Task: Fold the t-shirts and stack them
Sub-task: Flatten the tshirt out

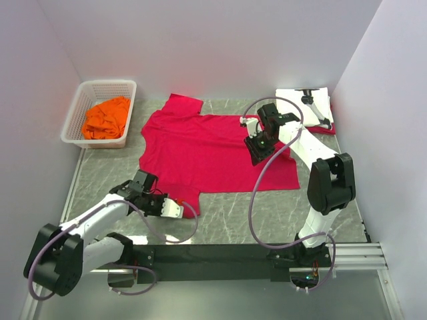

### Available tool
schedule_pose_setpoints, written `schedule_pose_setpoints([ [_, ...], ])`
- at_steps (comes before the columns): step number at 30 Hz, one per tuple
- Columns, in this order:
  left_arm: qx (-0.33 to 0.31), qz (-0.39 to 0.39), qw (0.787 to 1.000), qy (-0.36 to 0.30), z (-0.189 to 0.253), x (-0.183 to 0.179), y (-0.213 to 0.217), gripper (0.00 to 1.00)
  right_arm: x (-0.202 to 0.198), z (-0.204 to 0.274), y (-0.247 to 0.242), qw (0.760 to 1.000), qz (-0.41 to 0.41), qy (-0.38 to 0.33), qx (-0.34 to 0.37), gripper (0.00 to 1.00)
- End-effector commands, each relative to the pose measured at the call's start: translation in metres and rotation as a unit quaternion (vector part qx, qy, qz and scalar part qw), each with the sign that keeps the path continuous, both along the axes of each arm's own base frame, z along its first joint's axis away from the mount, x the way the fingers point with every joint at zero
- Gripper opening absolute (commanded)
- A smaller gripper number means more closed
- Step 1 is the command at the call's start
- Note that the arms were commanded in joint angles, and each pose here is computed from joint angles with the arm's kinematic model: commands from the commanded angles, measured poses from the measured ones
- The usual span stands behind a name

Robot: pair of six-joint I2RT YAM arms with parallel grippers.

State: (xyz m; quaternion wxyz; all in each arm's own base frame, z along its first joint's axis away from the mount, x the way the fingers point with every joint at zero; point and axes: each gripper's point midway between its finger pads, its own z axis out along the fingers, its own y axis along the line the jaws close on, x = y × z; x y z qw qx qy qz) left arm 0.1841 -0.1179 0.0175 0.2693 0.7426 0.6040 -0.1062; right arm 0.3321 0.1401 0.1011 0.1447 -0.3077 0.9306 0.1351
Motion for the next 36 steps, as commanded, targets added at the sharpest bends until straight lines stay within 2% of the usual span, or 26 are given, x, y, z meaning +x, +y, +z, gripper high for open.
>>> schedule_pose_setpoints([
  [1,0.001,-0.013,1.0,-0.01,0.011,0.012,-0.007,0.13,0.002,-0.002,-0.008,1.0,-0.004,0.002,-0.009,0.36],
  [5,-0.042,-0.007,0.998,0.048,0.061,0.018,-0.03,0.01,0.003,-0.004,-0.011,1.0,-0.006,0.002,-0.01,0.36],
  [7,-0.04,0.005,0.996,0.082,0.068,0.025,-0.032,0.01,0.004,-0.006,-0.011,1.0,-0.006,0.005,-0.01,0.35],
  [8,-0.039,0.013,0.994,0.103,0.072,0.043,-0.038,0.01,0.005,-0.008,-0.011,1.0,-0.006,0.008,-0.01,0.36],
  [9,-0.038,0.029,0.988,0.144,0.071,0.044,-0.033,0.03,0.006,-0.01,-0.011,1.0,-0.006,0.008,-0.011,0.36],
  [10,-0.03,0.039,0.979,0.199,0.053,0.051,-0.033,0.08,0.007,-0.011,-0.01,1.0,-0.006,0.008,-0.011,0.35],
  [11,-0.043,0.051,0.978,0.195,0.068,0.078,-0.038,0.16,0.008,-0.014,-0.011,1.0,-0.007,0.011,-0.012,0.36],
  [12,-0.06,0.093,0.967,0.23,0.069,0.09,-0.033,0.42,0.007,-0.015,-0.011,1.0,-0.006,0.012,-0.013,0.36],
  [13,-0.059,0.113,0.954,0.27,0.054,0.1,-0.032,0.54,0.008,-0.016,-0.013,1.0,-0.008,0.013,-0.014,0.36],
  [14,-0.079,0.125,0.956,0.253,0.07,0.127,-0.034,0.6,0.008,-0.017,-0.013,1.0,-0.01,0.014,-0.014,0.36],
  [15,-0.097,0.155,0.947,0.265,0.074,0.139,-0.027,0.67,0.006,-0.02,-0.015,1.0,-0.01,0.019,-0.015,0.36],
  [16,-0.122,0.164,0.941,0.269,0.079,0.149,-0.029,0.68,0.006,-0.02,-0.016,1.0,-0.01,0.017,-0.016,0.36],
  [19,-0.163,0.195,0.94,0.229,0.103,0.173,-0.02,0.68,0.003,-0.023,-0.02,1.0,-0.012,0.019,-0.018,0.36],
  [22,-0.168,0.188,0.946,0.202,0.111,0.159,-0.013,0.61,0.0,-0.024,-0.022,1.0,-0.014,0.02,-0.019,0.35],
  [23,-0.158,0.186,0.947,0.21,0.101,0.144,-0.01,0.59,-0.001,-0.024,-0.022,1.0,-0.014,0.021,-0.017,0.36],
  [25,-0.154,0.18,0.955,0.178,0.106,0.133,-0.007,0.46,-0.003,-0.024,-0.023,1.0,-0.015,0.022,-0.017,0.36],
  [27,-0.133,0.2,0.953,0.186,0.089,0.121,-0.006,0.33,-0.003,-0.023,-0.022,1.0,-0.015,0.022,-0.014,0.36],
  [28,-0.132,0.202,0.95,0.196,0.087,0.115,-0.008,0.32,-0.002,-0.024,-0.022,1.0,-0.016,0.022,-0.013,0.35],
  [32,-0.136,0.253,0.921,0.264,0.066,0.096,-0.018,0.37,-0.002,-0.024,-0.021,0.999,-0.016,0.025,-0.013,0.35],
  [33,-0.15,0.292,0.906,0.268,0.064,0.104,-0.021,0.42,-0.002,-0.024,-0.021,0.999,-0.016,0.025,-0.014,0.35],
  [35,-0.151,0.317,0.894,0.28,0.057,0.104,-0.024,0.46,-0.003,-0.024,-0.023,0.999,-0.018,0.024,-0.017,0.35],
  [36,-0.156,0.346,0.88,0.286,0.056,0.11,-0.025,0.49,-0.004,-0.025,-0.024,0.999,-0.017,0.027,-0.02,0.35],
])
